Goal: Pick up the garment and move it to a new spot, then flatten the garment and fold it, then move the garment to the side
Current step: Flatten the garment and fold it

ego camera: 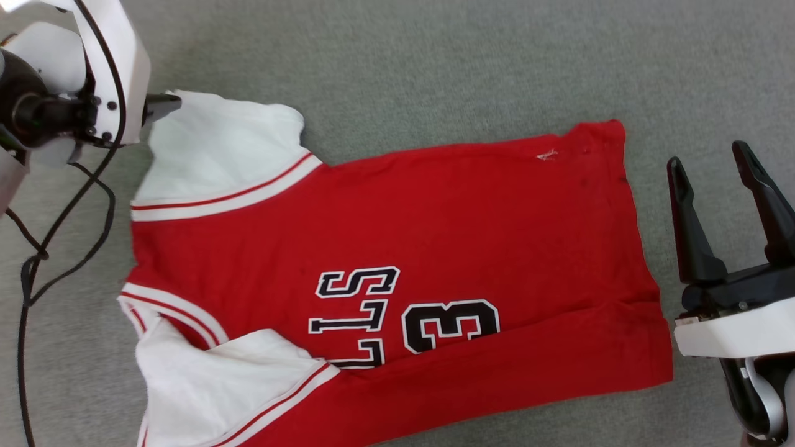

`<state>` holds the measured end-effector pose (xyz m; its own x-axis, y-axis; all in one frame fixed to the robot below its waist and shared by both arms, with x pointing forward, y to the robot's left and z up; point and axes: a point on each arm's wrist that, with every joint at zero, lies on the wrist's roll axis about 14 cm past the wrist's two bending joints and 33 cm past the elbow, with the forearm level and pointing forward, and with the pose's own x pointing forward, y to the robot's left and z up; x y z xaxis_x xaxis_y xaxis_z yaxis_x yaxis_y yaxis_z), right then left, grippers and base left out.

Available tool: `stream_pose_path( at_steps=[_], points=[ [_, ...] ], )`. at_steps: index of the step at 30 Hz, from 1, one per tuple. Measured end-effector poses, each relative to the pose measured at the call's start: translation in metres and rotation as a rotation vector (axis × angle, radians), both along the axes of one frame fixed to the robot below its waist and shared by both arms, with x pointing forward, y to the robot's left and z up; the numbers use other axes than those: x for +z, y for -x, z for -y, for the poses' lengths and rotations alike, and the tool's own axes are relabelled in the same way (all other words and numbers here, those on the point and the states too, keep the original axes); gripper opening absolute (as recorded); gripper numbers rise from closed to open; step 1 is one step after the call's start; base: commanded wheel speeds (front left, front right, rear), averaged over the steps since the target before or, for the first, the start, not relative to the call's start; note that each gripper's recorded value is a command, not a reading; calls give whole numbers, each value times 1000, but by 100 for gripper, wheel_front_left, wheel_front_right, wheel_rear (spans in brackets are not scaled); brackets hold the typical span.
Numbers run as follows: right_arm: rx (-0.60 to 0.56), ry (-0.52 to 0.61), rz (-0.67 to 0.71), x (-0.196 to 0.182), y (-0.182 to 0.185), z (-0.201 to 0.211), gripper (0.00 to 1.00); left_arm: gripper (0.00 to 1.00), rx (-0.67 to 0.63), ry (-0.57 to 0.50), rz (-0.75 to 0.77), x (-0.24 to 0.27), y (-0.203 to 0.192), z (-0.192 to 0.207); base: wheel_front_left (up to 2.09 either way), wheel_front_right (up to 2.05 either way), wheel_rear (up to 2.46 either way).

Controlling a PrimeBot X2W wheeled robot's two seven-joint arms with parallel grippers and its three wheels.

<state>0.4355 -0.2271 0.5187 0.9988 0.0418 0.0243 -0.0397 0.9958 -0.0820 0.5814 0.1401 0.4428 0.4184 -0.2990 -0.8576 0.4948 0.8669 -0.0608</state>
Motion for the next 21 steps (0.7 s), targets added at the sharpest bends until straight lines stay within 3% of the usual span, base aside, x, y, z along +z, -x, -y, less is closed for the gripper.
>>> stream_pose_path(
  at_steps=[10,11,12,21],
  points=[
    [-17,9,-77,-35,-12,6,100,100,-14,-86,-195,-73,-4,2,0,0,0],
    [-19,10,-80,-36,-13,6,100,58,-19,-80,-205,-76,-3,4,0,0,0],
    [-21,11,-83,-36,-13,7,100,0,-13,-69,-208,-76,-3,4,0,0,0],
    [-16,82,7,6,-25,22,100,0,-69,-84,-109,-51,3,6,0,0,0]
  ],
)
